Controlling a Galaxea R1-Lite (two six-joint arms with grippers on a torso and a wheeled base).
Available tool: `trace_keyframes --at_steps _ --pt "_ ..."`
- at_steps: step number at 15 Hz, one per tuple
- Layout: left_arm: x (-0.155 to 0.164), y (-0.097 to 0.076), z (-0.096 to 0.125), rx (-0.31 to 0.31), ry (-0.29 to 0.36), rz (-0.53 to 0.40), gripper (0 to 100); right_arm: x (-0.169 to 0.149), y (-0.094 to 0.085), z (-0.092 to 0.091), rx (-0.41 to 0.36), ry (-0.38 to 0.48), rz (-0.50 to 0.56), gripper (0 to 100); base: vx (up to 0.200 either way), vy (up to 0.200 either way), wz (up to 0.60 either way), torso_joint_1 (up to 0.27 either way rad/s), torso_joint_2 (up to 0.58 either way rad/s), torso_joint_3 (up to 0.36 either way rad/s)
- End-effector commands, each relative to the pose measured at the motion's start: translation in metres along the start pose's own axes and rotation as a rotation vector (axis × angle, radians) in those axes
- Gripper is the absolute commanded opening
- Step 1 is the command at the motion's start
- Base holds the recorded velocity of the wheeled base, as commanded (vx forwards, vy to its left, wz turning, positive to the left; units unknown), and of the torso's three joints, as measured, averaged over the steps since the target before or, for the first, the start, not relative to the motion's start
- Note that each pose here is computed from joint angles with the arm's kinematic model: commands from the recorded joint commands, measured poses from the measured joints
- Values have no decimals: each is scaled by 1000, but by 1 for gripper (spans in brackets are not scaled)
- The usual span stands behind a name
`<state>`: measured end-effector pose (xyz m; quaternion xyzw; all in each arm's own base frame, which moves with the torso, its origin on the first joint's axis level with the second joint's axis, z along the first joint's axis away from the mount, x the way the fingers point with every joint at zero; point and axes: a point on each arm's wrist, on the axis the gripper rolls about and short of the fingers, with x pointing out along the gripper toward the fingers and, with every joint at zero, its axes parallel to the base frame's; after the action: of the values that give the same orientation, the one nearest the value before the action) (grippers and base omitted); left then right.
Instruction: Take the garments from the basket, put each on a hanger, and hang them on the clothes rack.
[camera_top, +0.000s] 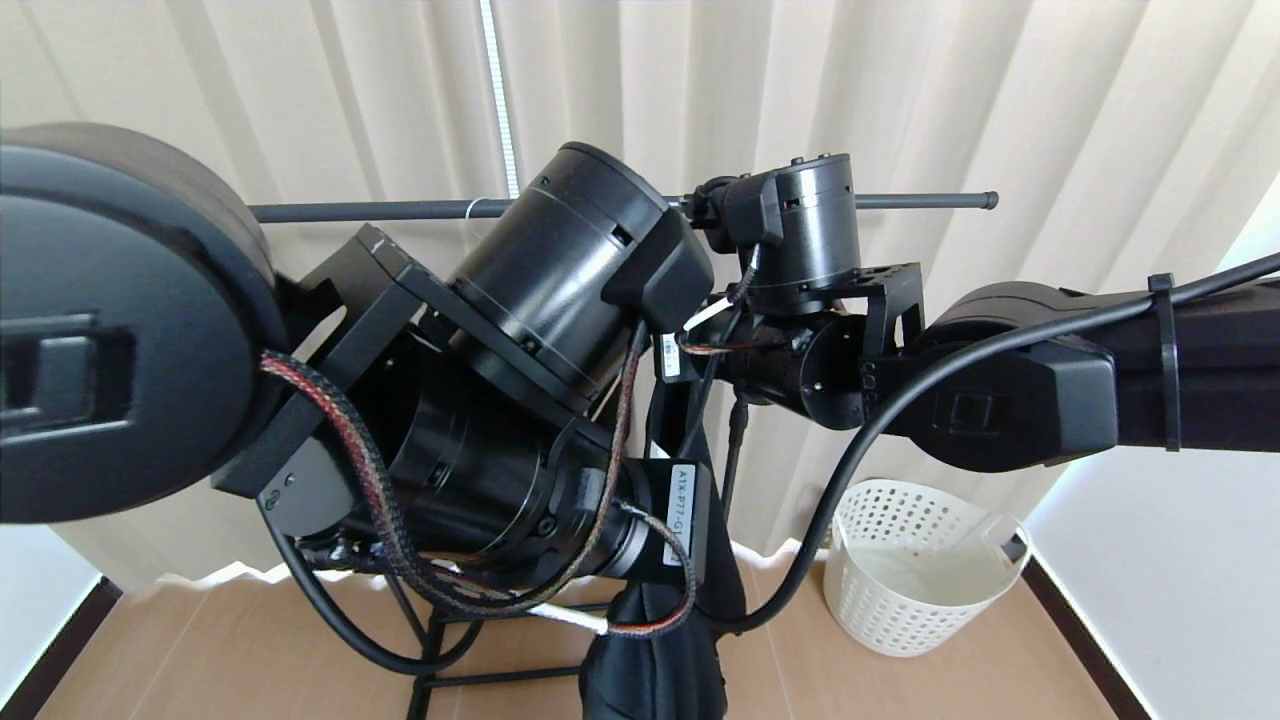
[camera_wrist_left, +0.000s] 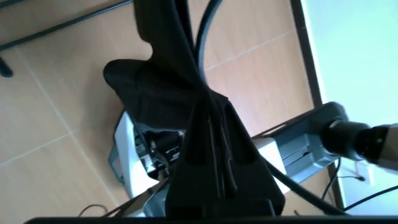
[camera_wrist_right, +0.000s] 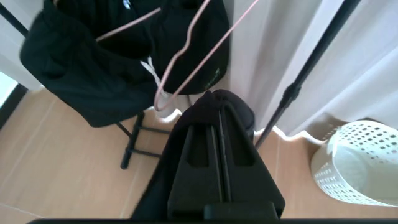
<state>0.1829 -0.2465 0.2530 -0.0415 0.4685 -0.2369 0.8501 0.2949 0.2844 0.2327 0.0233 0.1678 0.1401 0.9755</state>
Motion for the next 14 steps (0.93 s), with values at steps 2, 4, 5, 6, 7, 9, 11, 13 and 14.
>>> trace_keyframes --at_steps 2,4,5,6,7,9,11,13,14 --pt "9 -5 4 -4 -8 -8 0 0 7 -1 1 0 15 0 0 0 0 0 0 0" --pt "9 -4 3 -3 -8 0 0 0 5 -2 10 7 9 0 0 0 0 0 0 0" --pt "9 -2 3 -6 -6 8 0 2 -1 -1 16 8 -5 0 0 0 0 0 0 0" --pt "8 1 4 -13 -8 18 0 6 -13 -1 22 14 -36 0 0 0 0 0 0 0" --pt "3 12 4 -32 -15 35 0 5 -31 0 31 21 -70 0 0 0 0 0 0 0" --pt "-3 27 10 -68 -39 61 0 -1 -58 -1 47 36 -124 0 0 0 0 0 0 0" --pt "-2 43 20 -94 -66 102 0 -10 -78 -2 63 48 -166 0 0 0 0 0 0 0" --pt "8 48 31 -83 -100 144 0 -31 -89 -14 76 80 -189 0 0 0 0 0 0 0" --pt "17 46 36 -82 -108 159 0 -43 -94 -21 71 98 -191 0 0 0 0 0 0 0"
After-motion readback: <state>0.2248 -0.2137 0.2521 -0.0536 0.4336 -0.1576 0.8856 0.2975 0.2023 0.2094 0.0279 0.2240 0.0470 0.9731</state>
